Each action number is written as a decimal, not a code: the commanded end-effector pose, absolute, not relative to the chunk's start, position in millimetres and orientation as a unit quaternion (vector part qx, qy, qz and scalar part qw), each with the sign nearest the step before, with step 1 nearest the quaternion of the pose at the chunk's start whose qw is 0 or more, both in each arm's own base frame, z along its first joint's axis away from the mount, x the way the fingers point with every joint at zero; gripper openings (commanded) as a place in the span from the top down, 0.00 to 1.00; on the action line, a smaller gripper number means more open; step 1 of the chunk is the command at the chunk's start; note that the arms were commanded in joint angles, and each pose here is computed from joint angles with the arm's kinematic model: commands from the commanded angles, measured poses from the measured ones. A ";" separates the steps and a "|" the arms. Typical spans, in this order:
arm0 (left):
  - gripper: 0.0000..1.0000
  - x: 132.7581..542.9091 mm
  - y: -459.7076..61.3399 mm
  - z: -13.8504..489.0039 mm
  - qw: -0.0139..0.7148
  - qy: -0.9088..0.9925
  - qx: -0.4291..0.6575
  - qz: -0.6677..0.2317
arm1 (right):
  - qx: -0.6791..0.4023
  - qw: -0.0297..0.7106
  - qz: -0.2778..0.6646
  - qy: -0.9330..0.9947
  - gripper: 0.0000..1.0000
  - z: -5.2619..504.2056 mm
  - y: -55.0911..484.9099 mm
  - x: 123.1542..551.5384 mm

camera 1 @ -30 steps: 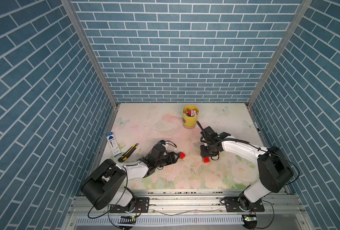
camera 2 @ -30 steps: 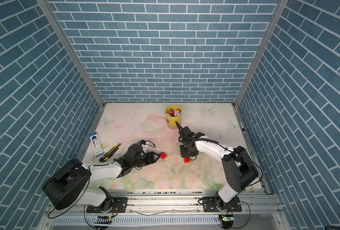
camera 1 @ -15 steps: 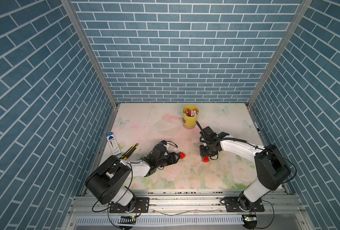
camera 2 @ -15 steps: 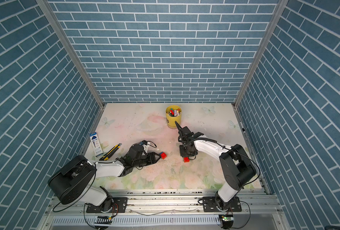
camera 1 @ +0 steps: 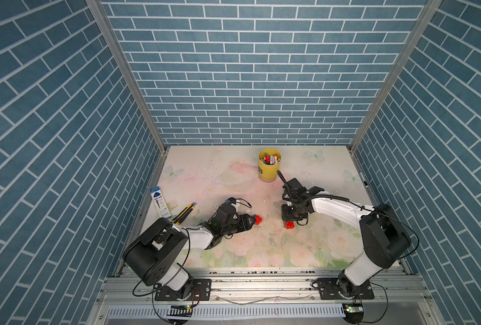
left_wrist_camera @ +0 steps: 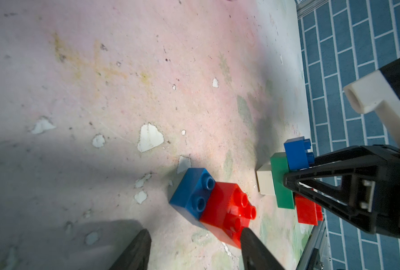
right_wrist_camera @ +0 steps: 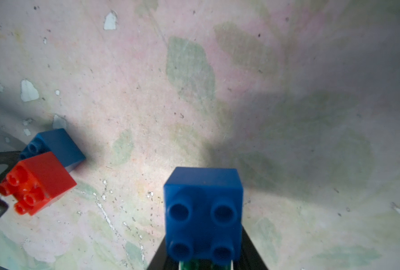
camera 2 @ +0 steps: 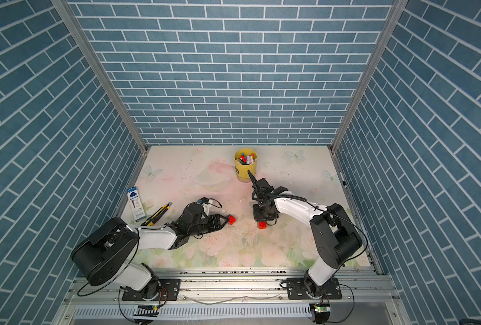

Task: Assemble the letter y with lego
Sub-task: Pick up the lego brick from the center of the board.

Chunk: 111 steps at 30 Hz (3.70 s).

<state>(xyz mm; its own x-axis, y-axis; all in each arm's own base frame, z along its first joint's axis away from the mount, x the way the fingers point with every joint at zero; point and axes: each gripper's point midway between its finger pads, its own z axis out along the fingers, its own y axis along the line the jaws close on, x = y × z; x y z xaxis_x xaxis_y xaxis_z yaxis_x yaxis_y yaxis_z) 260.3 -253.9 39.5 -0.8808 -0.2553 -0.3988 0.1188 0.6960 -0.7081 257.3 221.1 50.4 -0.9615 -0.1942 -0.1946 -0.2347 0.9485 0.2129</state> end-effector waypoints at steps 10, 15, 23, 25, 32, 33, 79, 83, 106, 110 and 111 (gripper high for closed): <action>0.42 265.4 -245.3 31.6 0.248 0.888 -0.058 -0.382 | -0.121 0.063 0.121 0.983 0.81 43.1 222.9 248.7; 0.43 263.3 -243.8 33.9 0.249 0.886 -0.057 -0.387 | -0.133 0.068 0.119 0.982 0.82 49.6 224.6 249.9; 0.37 265.0 -246.7 50.6 0.264 0.879 -0.040 -0.395 | -0.138 0.065 0.119 0.981 0.82 48.7 229.1 249.7; 0.37 266.1 -247.8 53.1 0.266 0.878 -0.036 -0.396 | -0.139 0.064 0.119 0.981 0.82 48.0 229.9 249.4; 0.38 270.7 -246.6 48.8 0.267 0.878 -0.042 -0.395 | -0.140 0.062 0.118 0.981 0.82 46.5 231.6 247.3; 0.38 271.5 -246.8 48.2 0.267 0.878 -0.042 -0.395 | -0.141 0.062 0.119 0.981 0.82 46.4 231.6 246.9; 0.43 272.1 -252.7 27.0 0.243 0.863 -0.053 -0.440 | -0.157 0.064 0.117 0.979 0.83 45.1 236.7 245.3; 0.46 270.4 -249.0 21.5 0.240 0.869 -0.058 -0.429 | -0.157 0.066 0.119 0.978 0.82 46.4 237.3 245.9; 0.52 266.7 -239.2 6.3 0.229 0.876 -0.081 -0.416 | -0.306 0.129 0.141 0.933 0.84 107.2 287.6 235.1; 0.52 266.8 -238.3 5.4 0.229 0.876 -0.083 -0.417 | -0.322 0.131 0.143 0.927 0.84 113.6 296.5 236.5; 0.52 265.8 -238.1 4.3 0.227 0.876 -0.084 -0.417 | -0.325 0.130 0.144 0.925 0.84 114.1 299.0 236.4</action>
